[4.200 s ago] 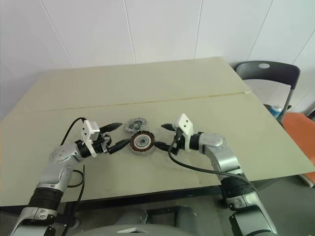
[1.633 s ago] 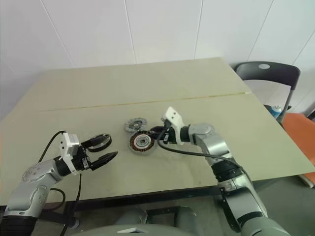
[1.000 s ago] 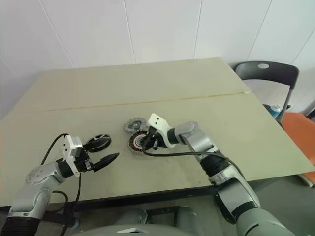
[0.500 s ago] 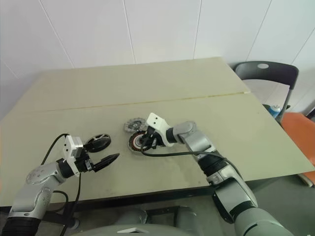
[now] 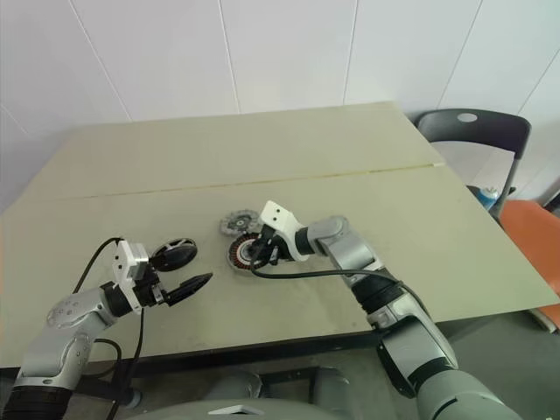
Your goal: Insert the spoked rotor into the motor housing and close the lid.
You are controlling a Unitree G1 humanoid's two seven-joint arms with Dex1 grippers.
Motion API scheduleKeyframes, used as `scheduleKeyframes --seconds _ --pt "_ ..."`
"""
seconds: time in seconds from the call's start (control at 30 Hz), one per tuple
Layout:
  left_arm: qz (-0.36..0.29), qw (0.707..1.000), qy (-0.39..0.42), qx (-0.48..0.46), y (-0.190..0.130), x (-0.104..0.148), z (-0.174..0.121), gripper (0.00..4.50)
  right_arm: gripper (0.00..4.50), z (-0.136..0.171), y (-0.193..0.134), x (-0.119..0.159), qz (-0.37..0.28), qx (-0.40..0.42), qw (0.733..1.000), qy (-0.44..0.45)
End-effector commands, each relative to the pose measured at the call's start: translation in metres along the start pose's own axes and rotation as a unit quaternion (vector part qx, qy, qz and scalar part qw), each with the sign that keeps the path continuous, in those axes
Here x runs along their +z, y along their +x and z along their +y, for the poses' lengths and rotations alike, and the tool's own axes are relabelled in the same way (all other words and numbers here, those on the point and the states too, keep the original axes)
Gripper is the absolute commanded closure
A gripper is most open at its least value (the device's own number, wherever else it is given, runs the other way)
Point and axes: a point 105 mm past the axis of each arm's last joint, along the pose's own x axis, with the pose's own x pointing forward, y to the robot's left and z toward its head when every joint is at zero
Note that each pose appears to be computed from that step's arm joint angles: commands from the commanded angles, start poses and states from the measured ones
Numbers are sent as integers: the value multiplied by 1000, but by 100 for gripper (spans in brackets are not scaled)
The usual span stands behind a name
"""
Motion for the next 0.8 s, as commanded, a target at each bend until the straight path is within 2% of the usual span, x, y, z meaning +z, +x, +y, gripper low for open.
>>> scheduleKeyframes --seconds 0.03,0.33,0.53,0.8 --pt "-10 1000 19 -7 2 13 -1 0 375 -1 2 1 -1 -2 1000 2" --pt "-9 1000 20 -8 3 13 1 0 375 -2 1 -2 1 -9 1000 9" --pt "-8 1000 21 -7 3 12 1 0 178 -4 1 -4 1 -15 1000 13" --pt "-3 1000 17 -8 5 10 -2 0 178 -2 2 14 -62 -2 997 54"
